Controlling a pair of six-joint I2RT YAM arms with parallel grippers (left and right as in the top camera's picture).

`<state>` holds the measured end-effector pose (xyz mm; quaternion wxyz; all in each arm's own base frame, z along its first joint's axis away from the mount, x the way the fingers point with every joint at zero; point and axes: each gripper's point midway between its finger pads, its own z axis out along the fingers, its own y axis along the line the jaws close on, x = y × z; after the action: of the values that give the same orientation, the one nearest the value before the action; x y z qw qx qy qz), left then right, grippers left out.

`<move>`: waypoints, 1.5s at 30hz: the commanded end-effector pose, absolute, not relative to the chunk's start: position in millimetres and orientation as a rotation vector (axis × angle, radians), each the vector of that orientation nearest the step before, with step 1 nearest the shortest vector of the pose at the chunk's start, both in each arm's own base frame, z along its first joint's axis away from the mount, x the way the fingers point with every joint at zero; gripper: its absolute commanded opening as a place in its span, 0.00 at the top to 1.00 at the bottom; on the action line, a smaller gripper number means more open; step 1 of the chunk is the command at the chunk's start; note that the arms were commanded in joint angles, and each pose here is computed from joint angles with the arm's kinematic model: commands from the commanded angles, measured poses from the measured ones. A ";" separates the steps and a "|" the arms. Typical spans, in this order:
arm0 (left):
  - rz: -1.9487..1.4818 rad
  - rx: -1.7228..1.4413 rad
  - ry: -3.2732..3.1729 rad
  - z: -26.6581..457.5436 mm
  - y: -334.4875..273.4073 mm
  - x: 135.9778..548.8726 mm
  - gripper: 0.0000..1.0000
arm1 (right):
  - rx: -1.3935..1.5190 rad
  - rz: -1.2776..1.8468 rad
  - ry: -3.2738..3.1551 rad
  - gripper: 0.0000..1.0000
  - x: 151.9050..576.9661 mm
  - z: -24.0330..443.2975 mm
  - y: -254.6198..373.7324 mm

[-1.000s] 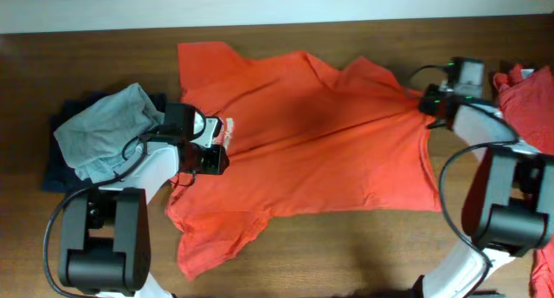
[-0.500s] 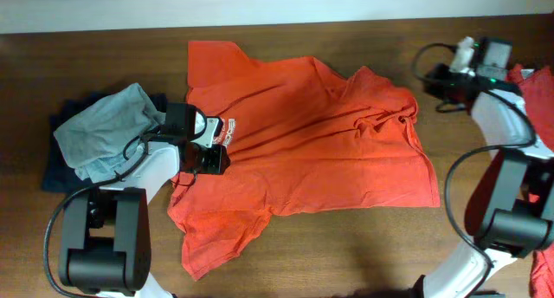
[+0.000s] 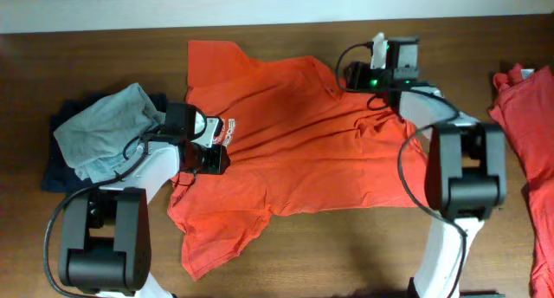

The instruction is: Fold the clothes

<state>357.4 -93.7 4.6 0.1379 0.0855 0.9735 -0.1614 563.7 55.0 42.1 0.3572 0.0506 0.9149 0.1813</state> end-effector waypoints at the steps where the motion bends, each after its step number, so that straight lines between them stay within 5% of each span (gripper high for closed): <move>1: -0.440 0.245 2.873 -12.7 -88.9 348.6 0.56 | 0.331 0.526 2.367 0.32 577.2 22.7 54.4; 4: -0.440 0.244 2.873 -12.7 -88.9 348.6 0.55 | 0.397 0.547 2.372 0.34 583.6 11.2 54.1; 9: -0.439 0.244 2.874 -12.8 -88.8 348.5 0.56 | 0.531 0.427 2.375 0.54 587.8 -12.6 30.8; 20: -0.440 0.242 2.893 -13.9 -88.2 344.1 0.56 | 0.756 0.242 2.264 0.55 595.8 -26.5 -88.2; 27: -0.439 0.242 2.894 -14.0 -88.1 343.8 0.56 | 0.664 0.301 2.220 0.55 607.5 14.3 -149.3; 32: -0.437 0.243 2.887 -13.6 -88.2 345.4 0.55 | 0.524 0.498 2.231 0.44 619.1 71.3 -138.6; 34: -0.437 0.243 2.877 -12.7 -88.3 348.2 0.44 | 0.483 0.546 2.235 0.41 620.5 97.3 -131.2; 37: -0.435 0.248 2.842 -2.9 -89.8 360.9 0.41 | 0.421 0.597 2.271 0.41 614.1 131.3 -115.1; 45: -0.404 0.287 2.496 74.7 -101.1 456.5 0.35 | 0.425 0.706 2.525 0.41 571.0 144.3 -46.8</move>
<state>417.5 -100.4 39.4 0.2223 0.0980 0.9570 -0.1588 577.6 -87.2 118.1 0.2486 0.1980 0.9178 0.2380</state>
